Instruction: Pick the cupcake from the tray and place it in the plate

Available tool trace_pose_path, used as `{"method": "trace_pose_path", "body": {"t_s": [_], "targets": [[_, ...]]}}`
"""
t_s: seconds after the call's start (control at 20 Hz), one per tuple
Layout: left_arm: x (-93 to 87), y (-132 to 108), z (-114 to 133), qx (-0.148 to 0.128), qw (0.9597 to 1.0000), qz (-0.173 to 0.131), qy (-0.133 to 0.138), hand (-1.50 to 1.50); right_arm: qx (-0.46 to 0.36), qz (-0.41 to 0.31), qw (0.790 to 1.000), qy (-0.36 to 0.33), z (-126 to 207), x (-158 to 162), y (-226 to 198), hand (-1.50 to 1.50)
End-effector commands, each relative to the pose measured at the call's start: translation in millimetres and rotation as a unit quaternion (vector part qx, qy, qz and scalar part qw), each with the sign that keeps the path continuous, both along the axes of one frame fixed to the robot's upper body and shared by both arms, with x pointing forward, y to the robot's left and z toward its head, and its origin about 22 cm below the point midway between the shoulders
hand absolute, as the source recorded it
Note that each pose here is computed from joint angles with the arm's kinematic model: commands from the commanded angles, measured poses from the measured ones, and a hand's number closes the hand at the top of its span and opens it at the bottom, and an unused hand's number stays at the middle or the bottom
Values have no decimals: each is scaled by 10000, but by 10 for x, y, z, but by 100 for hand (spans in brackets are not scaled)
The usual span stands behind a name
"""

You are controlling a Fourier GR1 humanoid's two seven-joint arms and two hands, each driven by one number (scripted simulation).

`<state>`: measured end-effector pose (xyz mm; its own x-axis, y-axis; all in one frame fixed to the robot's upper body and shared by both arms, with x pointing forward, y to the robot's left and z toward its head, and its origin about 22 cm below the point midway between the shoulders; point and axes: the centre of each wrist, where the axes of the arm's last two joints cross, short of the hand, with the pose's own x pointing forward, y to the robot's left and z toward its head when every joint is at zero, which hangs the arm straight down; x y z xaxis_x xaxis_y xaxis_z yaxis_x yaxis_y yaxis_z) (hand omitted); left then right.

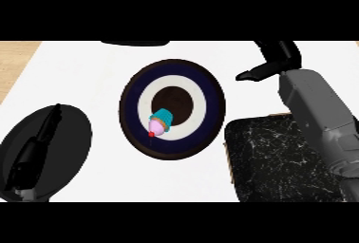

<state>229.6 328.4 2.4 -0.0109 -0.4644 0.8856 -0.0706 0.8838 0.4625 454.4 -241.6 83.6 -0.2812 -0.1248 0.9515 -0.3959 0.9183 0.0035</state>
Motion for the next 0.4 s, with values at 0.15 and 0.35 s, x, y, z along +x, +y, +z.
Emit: {"method": "trace_pose_path", "body": {"t_s": [0.15, 0.35], "targets": [[32, -103, -54, -2, 9999, -152, -32, 0, -45, -49, 9995, -303, 36, -59, -532, -150], [37, -63, 26, 0, 9996, -252, -89, 0, -151, -161, 9995, -216, 41, -121, -789, -150]]}}
